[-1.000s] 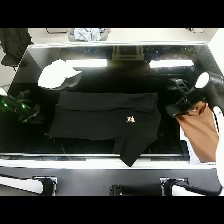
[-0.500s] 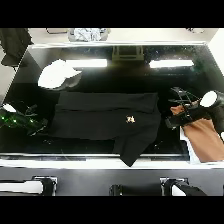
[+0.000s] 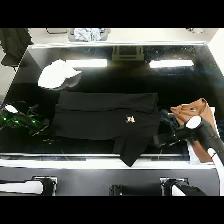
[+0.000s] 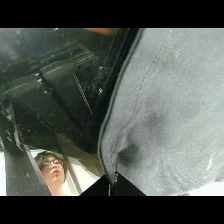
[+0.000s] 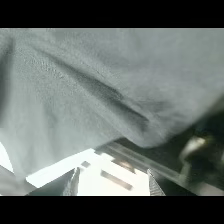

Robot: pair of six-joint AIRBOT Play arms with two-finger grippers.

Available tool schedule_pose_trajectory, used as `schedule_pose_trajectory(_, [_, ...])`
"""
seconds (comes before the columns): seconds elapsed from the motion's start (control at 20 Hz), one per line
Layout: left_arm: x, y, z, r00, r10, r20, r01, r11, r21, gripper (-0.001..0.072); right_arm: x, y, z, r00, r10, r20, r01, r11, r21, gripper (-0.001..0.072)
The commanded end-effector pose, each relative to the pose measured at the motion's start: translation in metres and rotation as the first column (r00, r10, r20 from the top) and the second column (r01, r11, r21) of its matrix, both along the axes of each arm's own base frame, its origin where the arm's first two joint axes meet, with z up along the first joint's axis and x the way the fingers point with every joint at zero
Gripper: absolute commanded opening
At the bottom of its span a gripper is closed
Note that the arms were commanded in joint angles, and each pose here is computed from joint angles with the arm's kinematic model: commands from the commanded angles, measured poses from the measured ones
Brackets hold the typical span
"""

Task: Fold the shirts.

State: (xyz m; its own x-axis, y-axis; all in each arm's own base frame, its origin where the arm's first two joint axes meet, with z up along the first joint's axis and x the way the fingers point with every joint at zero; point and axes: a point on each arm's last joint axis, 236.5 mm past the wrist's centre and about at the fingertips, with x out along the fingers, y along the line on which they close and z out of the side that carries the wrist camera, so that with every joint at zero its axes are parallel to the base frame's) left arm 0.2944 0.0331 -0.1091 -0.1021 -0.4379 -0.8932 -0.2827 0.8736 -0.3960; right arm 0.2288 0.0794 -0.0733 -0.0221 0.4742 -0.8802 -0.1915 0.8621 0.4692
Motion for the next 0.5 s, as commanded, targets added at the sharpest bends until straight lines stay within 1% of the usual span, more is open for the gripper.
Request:
schedule_pose_trajectory(0.0, [0.001, 0.001, -0.001, 1.000, -0.001, 0.004, 0.001, 1.000, 0.006, 0.0029, -0.004, 0.022, -0.022, 0.990, -0.141, -0.004, 0.140, 0.985, 0.096, 0.0537])
schedule_pose_trajectory(0.1, [0.001, 0.001, -0.001, 1.000, -0.001, 0.005, 0.001, 1.000, 0.006, 0.0029, 0.002, 0.029, -0.026, 0.980, -0.197, 0.007, 0.194, 0.973, 0.127, 0.0535])
schedule_pose_trajectory(0.15, [0.002, 0.000, 0.000, 1.000, 0.000, 0.008, 0.000, 1.000, 0.000, 0.0029, 0.004, 0.032, -0.029, 0.980, -0.199, 0.023, 0.195, 0.974, 0.118, 0.0533])
schedule_pose_trajectory(0.2, [0.003, -0.002, 0.001, 1.000, 0.004, 0.011, -0.004, 1.000, -0.007, 0.0029, 0.006, 0.037, -0.032, 0.979, -0.202, 0.036, 0.197, 0.975, 0.105, 0.0503])
schedule_pose_trajectory(0.3, [0.005, -0.007, 0.003, 1.000, 0.015, 0.017, -0.015, 0.999, -0.029, 0.0029, 0.010, 0.049, -0.035, 0.975, -0.216, 0.050, 0.211, 0.974, 0.085, 0.0494])
schedule_pose_trajectory(0.35, [0.006, -0.009, 0.004, 1.000, 0.014, 0.023, -0.013, 0.999, -0.039, 0.0029, 0.012, 0.052, -0.037, 0.974, -0.218, 0.062, 0.213, 0.974, 0.076, 0.0468])
schedule_pose_trajectory(0.4, [0.006, -0.009, 0.004, 1.000, 0.009, 0.025, -0.008, 0.999, -0.043, 0.0029, 0.014, 0.052, -0.037, 0.973, -0.216, 0.078, 0.211, 0.975, 0.069, 0.0323])
schedule_pose_trajectory(0.45, [0.006, -0.009, 0.004, 1.000, 0.010, 0.026, -0.009, 0.999, -0.045, 0.0029, 0.015, 0.051, -0.037, 0.974, -0.209, 0.083, 0.204, 0.977, 0.063, 0.0064])
